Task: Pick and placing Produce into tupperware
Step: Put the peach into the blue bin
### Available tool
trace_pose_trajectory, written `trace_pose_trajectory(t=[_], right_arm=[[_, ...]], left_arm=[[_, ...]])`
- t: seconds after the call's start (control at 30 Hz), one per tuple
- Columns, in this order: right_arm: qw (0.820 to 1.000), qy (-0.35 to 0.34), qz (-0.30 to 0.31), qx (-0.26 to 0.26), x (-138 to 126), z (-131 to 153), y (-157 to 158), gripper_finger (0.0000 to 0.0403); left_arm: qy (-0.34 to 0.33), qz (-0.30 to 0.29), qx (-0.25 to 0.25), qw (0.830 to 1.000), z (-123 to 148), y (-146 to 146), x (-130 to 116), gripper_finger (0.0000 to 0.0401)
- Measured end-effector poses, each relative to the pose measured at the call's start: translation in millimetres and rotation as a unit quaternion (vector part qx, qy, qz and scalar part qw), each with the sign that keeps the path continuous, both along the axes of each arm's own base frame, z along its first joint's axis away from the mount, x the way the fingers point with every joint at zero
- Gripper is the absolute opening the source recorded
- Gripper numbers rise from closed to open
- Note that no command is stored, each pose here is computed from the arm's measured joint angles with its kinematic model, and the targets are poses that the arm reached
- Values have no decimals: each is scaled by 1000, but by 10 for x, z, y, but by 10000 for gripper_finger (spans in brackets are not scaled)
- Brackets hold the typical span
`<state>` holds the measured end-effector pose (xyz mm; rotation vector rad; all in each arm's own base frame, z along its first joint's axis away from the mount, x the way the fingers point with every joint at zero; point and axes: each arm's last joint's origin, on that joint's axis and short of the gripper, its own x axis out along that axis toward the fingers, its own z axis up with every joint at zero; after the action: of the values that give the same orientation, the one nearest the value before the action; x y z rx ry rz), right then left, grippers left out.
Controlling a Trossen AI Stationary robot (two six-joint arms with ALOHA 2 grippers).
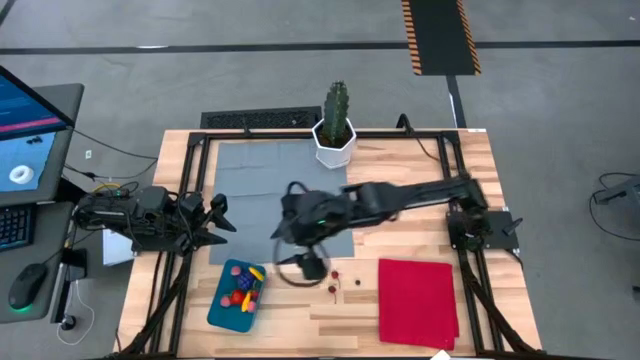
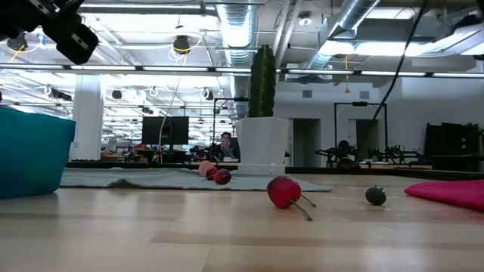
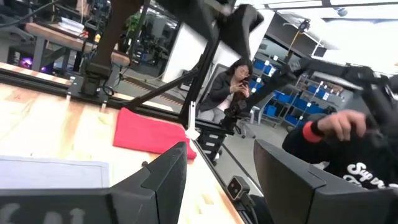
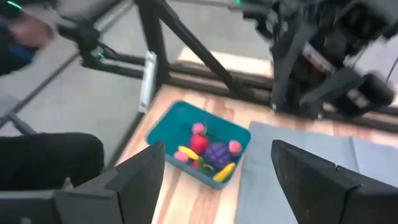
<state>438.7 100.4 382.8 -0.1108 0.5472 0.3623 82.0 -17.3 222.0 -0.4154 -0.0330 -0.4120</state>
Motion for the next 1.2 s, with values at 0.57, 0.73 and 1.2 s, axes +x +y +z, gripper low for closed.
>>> trace_pose_trajectory(t=[0.57,0.73,1.2], right_arm=[[989,-119,-91,-7,-1821,386,-129,318],[987,-97,-118,50,-2211,-39,-260,318],[975,-199,-60,80,-2620,-1204,-232,318]], left_arm=[[-5,36,9,999,1,19,7,177],[4,48,-15,999,0,27,10,177],[62,214,-44,974,-79,109,150,177]])
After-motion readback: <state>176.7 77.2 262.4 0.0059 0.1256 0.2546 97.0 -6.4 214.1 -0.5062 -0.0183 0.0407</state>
